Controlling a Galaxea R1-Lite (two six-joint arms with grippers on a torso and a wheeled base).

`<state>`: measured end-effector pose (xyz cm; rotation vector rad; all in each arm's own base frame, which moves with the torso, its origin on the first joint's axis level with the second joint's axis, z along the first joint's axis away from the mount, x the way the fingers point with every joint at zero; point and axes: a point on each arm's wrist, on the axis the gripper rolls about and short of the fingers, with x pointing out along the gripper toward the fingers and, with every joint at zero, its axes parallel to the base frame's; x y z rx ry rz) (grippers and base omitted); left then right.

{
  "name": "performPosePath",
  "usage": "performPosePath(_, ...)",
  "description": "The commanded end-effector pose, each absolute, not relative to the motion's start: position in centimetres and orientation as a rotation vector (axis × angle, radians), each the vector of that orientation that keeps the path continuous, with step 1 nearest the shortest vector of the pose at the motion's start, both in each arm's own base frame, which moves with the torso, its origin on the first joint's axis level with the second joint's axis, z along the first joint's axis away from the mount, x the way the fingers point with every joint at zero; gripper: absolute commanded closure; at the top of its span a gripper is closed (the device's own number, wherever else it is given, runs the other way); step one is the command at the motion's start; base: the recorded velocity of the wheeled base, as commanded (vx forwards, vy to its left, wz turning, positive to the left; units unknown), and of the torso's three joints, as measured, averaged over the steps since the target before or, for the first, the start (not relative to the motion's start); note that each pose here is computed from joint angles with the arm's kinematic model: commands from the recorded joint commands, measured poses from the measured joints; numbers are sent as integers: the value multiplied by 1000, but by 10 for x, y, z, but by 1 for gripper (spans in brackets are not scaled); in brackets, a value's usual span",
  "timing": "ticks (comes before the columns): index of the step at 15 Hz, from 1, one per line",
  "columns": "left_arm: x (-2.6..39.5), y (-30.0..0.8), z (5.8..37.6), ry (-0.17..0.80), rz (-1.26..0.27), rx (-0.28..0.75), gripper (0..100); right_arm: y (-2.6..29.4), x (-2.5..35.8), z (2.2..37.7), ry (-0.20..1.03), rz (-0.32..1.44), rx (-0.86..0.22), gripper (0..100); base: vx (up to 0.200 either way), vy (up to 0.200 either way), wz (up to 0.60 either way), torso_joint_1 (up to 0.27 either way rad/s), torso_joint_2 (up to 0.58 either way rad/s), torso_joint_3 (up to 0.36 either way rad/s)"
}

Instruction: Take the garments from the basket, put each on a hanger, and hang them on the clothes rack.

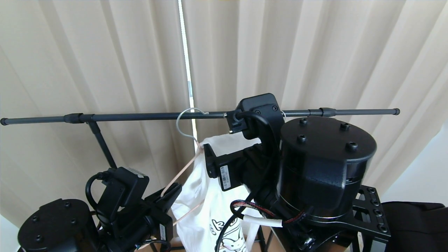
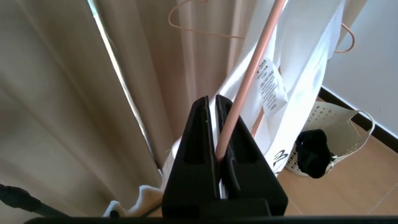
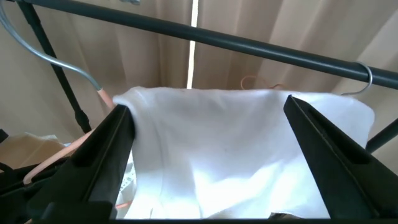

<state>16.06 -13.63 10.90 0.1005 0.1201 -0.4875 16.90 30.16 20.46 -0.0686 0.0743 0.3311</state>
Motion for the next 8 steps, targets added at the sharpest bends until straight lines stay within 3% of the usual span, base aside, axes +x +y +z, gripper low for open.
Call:
performPosePath(1,161,-137,109,121,-488,101,100,301,168,205,73,332,-72,0,0,0,0,0,0,0)
performPosePath(8,161,-136,110,117,-484,92,100,287,161,208,70,390,-103,0,0,0,0,0,0,0)
